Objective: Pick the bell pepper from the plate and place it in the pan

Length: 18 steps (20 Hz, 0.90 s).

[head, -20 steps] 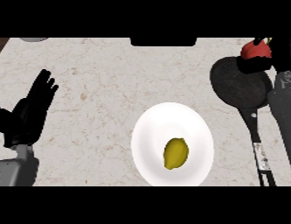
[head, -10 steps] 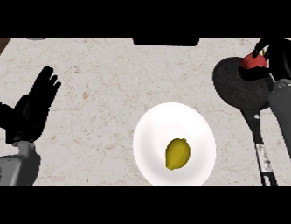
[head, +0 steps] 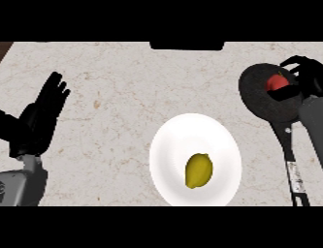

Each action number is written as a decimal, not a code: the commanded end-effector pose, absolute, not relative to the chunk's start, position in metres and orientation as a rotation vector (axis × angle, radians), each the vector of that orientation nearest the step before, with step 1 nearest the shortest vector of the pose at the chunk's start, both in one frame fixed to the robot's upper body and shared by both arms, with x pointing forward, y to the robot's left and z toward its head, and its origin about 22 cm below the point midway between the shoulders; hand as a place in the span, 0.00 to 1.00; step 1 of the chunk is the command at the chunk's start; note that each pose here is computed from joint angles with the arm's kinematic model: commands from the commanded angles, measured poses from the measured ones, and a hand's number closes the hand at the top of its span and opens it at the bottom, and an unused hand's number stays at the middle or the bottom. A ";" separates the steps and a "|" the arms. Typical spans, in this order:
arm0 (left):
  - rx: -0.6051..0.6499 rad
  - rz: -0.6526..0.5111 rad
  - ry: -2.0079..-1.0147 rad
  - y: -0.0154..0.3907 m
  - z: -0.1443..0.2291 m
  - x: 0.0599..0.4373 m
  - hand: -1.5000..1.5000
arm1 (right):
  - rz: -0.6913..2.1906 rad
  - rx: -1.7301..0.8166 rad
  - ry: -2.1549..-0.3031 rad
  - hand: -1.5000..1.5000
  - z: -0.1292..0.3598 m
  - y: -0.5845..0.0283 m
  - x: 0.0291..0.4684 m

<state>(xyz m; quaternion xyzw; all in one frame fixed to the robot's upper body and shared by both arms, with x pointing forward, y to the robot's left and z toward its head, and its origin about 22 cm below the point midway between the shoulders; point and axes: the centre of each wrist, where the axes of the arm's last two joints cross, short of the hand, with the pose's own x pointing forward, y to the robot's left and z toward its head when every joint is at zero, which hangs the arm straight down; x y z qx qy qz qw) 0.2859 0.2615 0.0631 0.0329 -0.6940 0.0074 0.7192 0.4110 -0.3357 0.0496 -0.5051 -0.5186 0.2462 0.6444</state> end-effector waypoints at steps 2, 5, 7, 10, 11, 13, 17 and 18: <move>0.089 0.020 -1.543 0.259 0.055 0.295 0.50 | 0.539 -1.030 -1.177 0.00 0.025 -0.349 0.401; 0.073 0.028 -1.540 0.267 0.068 0.290 0.50 | 0.457 -1.032 -1.283 0.00 0.032 -0.360 0.401; 0.081 0.021 -1.533 0.270 0.069 0.292 0.50 | 0.347 -1.003 -1.377 0.00 0.034 -0.375 0.393; 0.071 0.028 -1.523 0.264 0.062 0.289 0.50 | 0.188 -0.938 -1.445 0.00 0.021 -0.376 0.385; 0.082 0.019 -1.527 0.265 0.062 0.283 0.50 | 0.129 -0.894 -1.482 0.00 0.057 -0.390 0.397; 0.107 0.043 -1.524 0.273 0.049 0.277 0.50 | 0.055 -0.826 -1.531 0.00 0.055 -0.405 0.387; 0.110 0.044 -1.517 0.290 0.057 0.277 0.50 | -0.059 -0.741 -1.563 0.00 0.030 -0.451 0.343; 0.125 0.064 -1.528 0.274 0.062 0.280 0.50 | -0.045 -0.695 -1.590 0.00 0.049 -0.462 0.344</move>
